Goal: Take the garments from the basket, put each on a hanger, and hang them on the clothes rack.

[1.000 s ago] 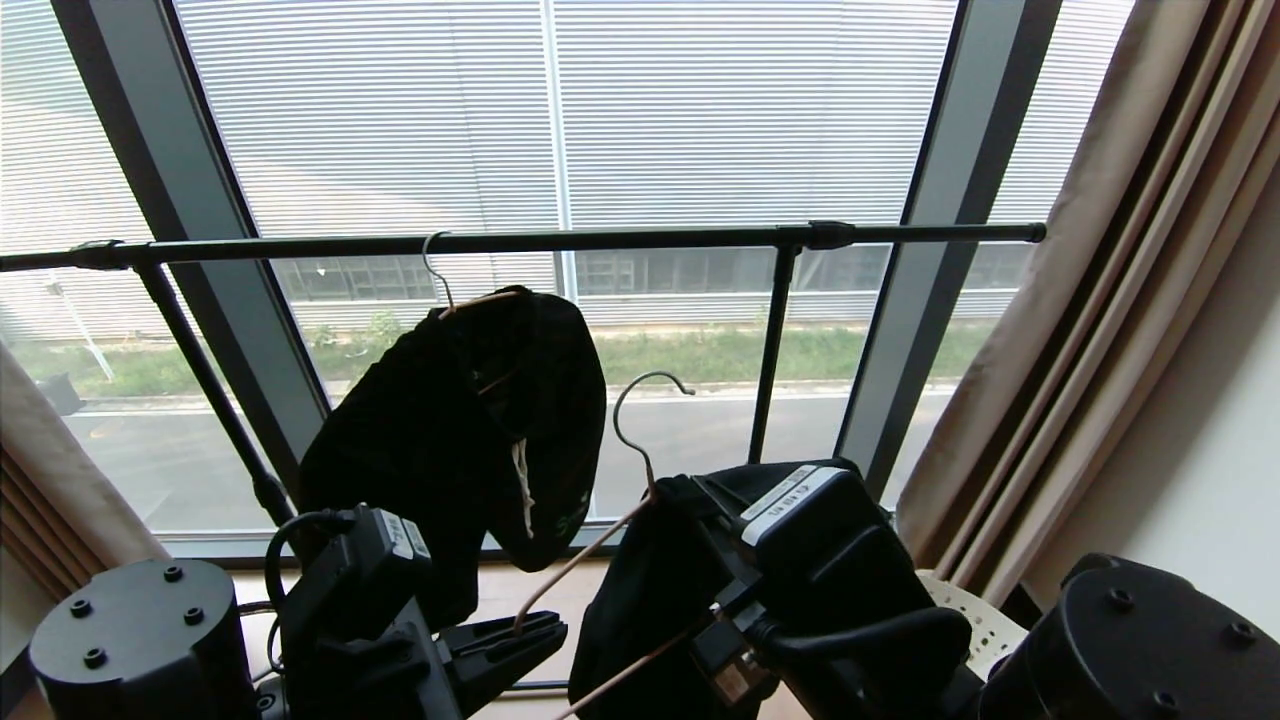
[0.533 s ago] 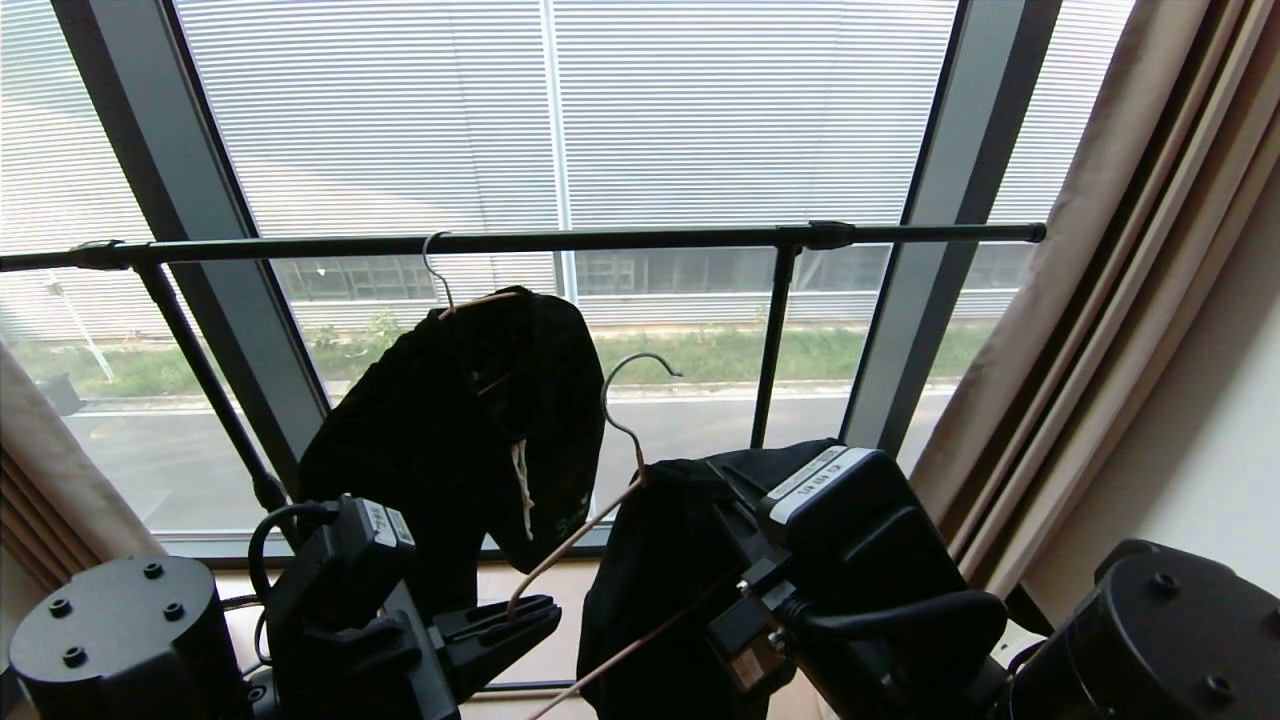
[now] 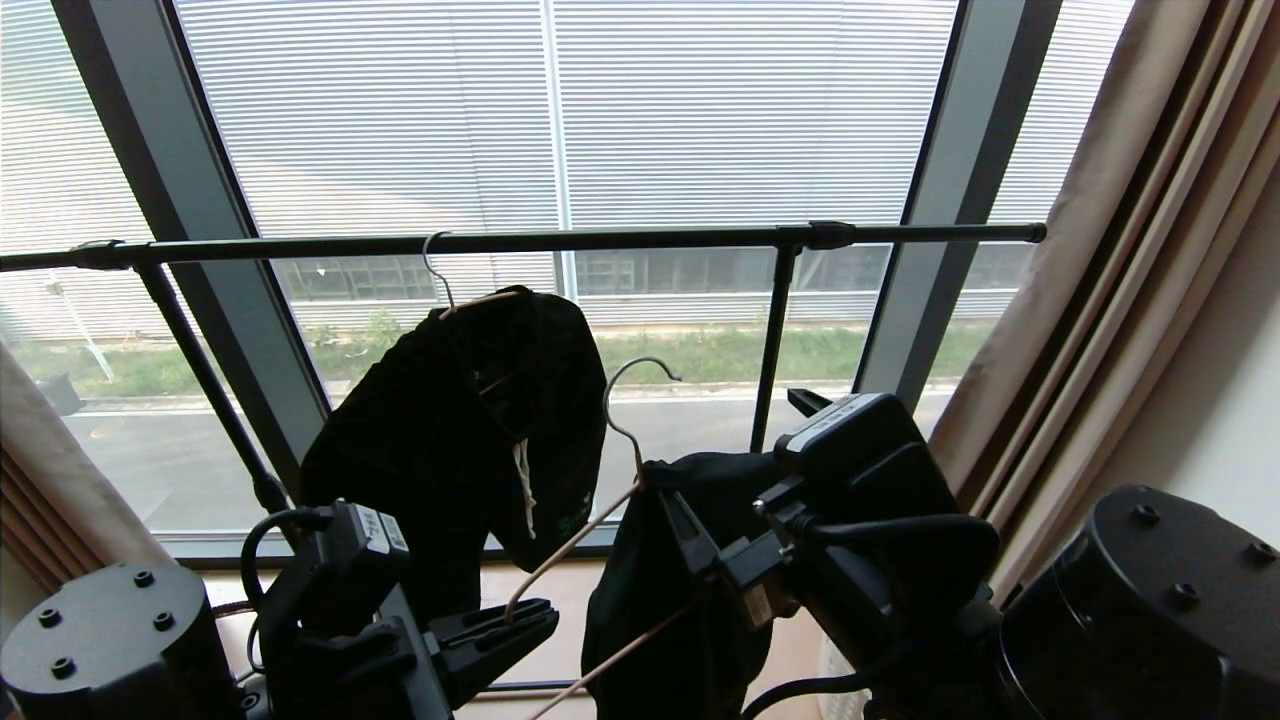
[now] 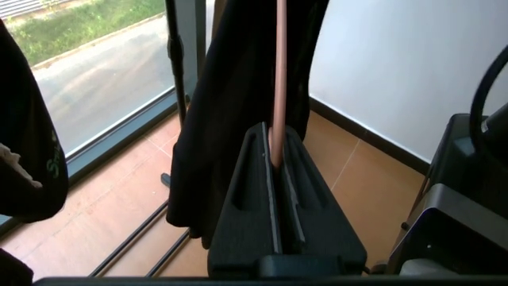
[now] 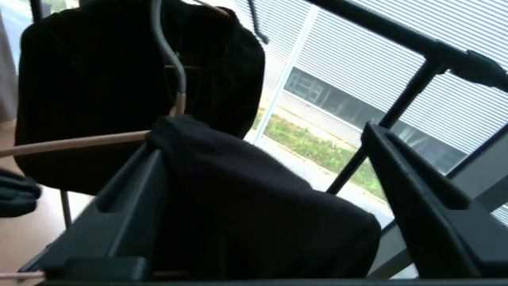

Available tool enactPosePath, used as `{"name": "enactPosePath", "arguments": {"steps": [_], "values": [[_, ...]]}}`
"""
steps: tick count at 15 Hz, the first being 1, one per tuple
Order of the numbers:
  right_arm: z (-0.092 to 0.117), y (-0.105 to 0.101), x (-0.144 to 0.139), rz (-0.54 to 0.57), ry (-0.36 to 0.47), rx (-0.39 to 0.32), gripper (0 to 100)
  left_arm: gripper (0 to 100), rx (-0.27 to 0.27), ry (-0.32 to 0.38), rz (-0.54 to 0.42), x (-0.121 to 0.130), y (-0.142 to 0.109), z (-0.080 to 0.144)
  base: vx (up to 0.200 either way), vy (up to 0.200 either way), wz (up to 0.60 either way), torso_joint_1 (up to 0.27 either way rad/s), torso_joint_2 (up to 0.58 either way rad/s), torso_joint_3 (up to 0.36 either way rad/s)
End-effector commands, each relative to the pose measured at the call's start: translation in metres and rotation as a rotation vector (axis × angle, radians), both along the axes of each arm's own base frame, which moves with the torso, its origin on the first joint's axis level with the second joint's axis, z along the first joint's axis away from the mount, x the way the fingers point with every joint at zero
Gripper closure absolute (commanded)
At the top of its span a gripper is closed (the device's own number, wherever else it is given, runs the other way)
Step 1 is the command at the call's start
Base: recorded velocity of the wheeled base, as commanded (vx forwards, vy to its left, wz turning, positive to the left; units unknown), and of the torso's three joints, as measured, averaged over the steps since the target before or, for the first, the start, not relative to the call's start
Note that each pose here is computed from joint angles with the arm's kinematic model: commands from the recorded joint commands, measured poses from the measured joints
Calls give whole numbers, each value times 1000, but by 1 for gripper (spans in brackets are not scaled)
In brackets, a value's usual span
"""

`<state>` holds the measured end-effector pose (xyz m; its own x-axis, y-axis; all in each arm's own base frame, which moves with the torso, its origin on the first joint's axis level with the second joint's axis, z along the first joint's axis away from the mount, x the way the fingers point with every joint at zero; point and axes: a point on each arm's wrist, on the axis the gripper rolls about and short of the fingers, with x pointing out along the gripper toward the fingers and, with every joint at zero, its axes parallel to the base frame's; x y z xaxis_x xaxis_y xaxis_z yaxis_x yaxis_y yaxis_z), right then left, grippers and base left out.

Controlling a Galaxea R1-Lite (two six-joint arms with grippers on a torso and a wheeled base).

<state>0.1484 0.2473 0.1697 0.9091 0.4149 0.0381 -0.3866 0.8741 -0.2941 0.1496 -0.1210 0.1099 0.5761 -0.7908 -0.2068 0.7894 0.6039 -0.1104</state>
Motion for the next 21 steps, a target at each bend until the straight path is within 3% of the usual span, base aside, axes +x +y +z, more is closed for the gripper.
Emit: {"name": "enactPosePath", "arguments": {"steps": [1, 4, 9, 21], "values": [[1, 0, 4, -13, -4, 6, 0, 100, 3, 4, -3, -1, 0, -1, 0, 0, 0, 0, 0, 0], [7, -4, 18, -62, -16, 28, 0, 100, 0, 0, -6, -2, 0, -1, 0, 0, 0, 0, 0, 0], [-6, 6, 26, -65, 5, 0, 0, 100, -17, -24, -26, -6, -1, 0, 0, 0, 0, 0, 0, 0], [-2, 3, 11, -36, 1, 5, 0, 100, -41, -54, 31, 7, 2, -1, 0, 0, 0, 0, 0, 0]]}}
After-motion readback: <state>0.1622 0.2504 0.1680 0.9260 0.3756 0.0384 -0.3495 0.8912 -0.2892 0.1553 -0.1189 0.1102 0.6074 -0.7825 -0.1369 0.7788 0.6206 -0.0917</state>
